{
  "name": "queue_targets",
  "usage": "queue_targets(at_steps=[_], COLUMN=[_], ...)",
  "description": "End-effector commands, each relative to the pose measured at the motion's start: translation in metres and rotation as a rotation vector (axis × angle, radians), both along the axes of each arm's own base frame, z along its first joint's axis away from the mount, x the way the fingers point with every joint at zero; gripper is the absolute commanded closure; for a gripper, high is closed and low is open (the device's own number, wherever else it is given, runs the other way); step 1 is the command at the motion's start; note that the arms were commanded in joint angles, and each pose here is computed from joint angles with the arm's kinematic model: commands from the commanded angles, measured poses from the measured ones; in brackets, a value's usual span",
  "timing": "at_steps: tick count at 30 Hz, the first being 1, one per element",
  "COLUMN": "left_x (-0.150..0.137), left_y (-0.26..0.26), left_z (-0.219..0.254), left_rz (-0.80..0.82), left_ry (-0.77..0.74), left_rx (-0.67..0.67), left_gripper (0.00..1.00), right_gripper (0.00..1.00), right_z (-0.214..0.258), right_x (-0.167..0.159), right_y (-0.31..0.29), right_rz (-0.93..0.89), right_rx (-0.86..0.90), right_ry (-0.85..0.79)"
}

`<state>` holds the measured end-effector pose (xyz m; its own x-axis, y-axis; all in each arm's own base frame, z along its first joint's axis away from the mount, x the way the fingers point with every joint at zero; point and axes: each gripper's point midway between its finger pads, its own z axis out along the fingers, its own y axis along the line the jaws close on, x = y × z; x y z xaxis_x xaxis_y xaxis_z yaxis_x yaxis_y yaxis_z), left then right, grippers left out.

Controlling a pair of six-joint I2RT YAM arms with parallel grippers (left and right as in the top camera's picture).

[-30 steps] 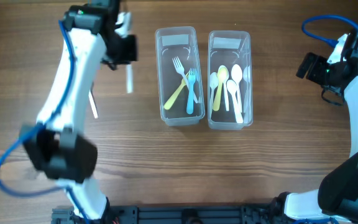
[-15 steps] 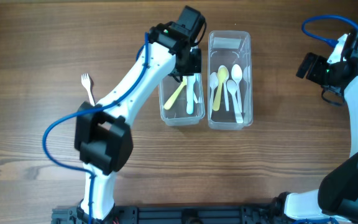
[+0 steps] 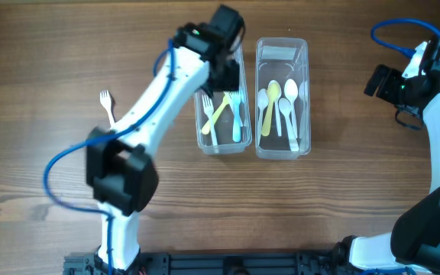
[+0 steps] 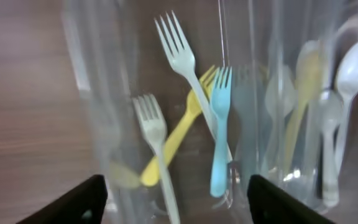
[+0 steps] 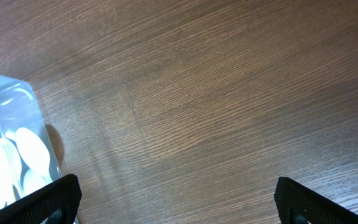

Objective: Pack container

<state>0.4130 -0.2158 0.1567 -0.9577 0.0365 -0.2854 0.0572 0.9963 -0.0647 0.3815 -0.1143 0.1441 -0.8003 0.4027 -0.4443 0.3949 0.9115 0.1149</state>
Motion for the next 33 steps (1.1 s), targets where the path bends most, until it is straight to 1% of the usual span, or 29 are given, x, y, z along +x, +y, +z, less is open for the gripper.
queue_targets(at_steps=[1, 3, 4, 6, 9, 13, 16, 22, 26, 29, 33], left_x=[0.007, -0.001, -0.007, -0.015, -0.024, -0.031, -0.034, -0.034, -0.034, -0.034, -0.034], left_y=[0.075, 0.114, 0.142, 0.175, 0.223, 0.253, 0.263, 0.264, 0.264, 0.264, 0.264], left_z=[0.138, 0.169, 0.188, 0.199, 0.199, 0.191, 0.19, 0.19, 0.19, 0.19, 0.19], left_rz=[0.128, 0.212, 0.275, 0.35, 0.462, 0.533, 0.558, 0.56, 0.56, 0.56, 0.56], left_ry=[-0.346, -0.417, -0.453, -0.468, -0.439, -0.389, -0.381, -0.381, -0.381, -0.38, -0.381], left_rx=[0.064, 0.097, 0.096, 0.105, 0.14, 0.165, 0.173, 0.173, 0.173, 0.173, 0.173], left_gripper=[0.14, 0.08, 0.05, 0.01, 0.0, 0.0, 0.0, 0.0, 0.0, 0.0, 0.0], right_gripper=[0.0, 0.0, 0.0, 0.0, 0.0, 0.0, 0.0, 0.0, 0.0, 0.0, 0.0], right_z=[-0.007, -0.007, -0.007, -0.007, -0.007, -0.007, -0.007, -0.002, 0.028, 0.064, 0.106], right_x=[-0.002, -0.002, -0.002, -0.002, -0.002, -0.002, -0.002, -0.003, -0.006, -0.012, -0.019], right_y=[-0.001, -0.001, -0.001, -0.001, -0.001, -0.001, -0.001, -0.001, 0.0, 0.005, 0.034], right_rz=[-0.005, -0.004, -0.005, -0.005, -0.005, -0.005, -0.005, -0.004, -0.005, 0.0, 0.07], right_rx=[-0.003, -0.003, -0.003, -0.003, -0.003, -0.003, -0.003, -0.007, -0.032, -0.062, -0.089], right_ry=[0.019, 0.019, 0.019, 0.019, 0.019, 0.019, 0.019, 0.006, -0.07, -0.163, -0.278])
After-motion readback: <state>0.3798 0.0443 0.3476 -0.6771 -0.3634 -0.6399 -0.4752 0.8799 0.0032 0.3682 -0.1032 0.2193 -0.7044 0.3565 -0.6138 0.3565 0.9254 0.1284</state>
